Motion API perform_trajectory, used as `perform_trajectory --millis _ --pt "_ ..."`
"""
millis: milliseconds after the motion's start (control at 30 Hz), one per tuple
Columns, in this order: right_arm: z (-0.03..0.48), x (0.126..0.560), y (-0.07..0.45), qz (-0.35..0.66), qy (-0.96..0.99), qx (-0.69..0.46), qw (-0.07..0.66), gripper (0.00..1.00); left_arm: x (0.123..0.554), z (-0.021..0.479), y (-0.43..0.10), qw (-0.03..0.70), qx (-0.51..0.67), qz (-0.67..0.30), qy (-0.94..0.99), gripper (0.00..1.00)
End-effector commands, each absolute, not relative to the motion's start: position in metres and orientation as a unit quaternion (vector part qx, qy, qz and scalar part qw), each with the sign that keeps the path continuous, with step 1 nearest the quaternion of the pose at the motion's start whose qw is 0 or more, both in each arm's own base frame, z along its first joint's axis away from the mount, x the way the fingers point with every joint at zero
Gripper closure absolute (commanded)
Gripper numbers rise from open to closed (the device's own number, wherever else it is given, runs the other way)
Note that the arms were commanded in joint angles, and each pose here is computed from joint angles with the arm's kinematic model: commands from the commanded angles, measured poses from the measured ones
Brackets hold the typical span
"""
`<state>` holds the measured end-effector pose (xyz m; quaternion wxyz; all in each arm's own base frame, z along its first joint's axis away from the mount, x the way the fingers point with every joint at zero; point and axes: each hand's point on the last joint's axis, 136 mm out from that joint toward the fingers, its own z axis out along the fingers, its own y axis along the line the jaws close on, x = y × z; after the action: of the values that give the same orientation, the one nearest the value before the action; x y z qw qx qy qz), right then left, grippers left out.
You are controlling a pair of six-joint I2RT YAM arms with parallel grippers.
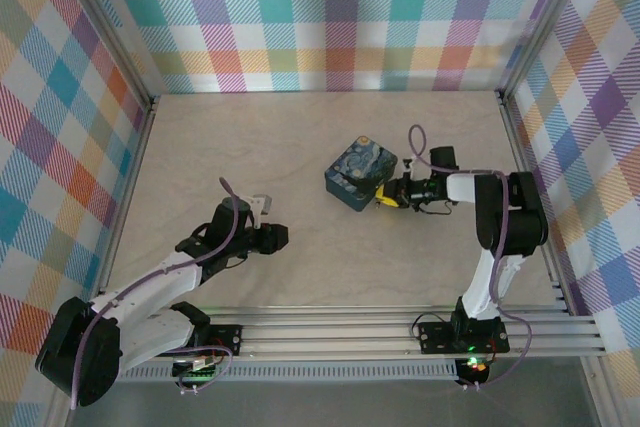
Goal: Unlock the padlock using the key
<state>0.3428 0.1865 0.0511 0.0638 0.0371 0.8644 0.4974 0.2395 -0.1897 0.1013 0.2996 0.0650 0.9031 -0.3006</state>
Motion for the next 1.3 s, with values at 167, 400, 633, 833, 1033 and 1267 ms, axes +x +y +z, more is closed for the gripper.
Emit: perform_trajectory --millis 167,400,633,833,1033,1267 --pt "0.053 0.274 0.254 0.489 0.868 -0.087 0.005 1.0 0.252 0.128 -0.187 0.31 0.081 -0.263 0.91 0.62" --pt "0.065 0.258 0.267 0.513 0.848 -0.134 -0.013 1.0 0.259 0.141 -0.188 0.316 0.077 -0.257 0.91 0.61" --pt "0.058 0.271 0.265 0.54 0.835 -0.104 -0.013 1.0 0.264 0.14 -0.19 0.312 0.072 -0.256 0.912 0.61" --pt "0.058 0.28 0.267 0.543 0.836 -0.082 -0.001 1.0 0.265 0.132 -0.195 0.304 0.074 -0.264 0.912 0.61" --pt "0.054 0.293 0.257 0.512 0.858 -0.034 0.026 1.0 0.269 0.126 -0.203 0.296 0.077 -0.274 0.912 0.61" --pt "0.049 0.305 0.255 0.52 0.852 0.024 0.052 0.91 0.274 0.121 -0.209 0.292 0.078 -0.283 0.91 0.62"
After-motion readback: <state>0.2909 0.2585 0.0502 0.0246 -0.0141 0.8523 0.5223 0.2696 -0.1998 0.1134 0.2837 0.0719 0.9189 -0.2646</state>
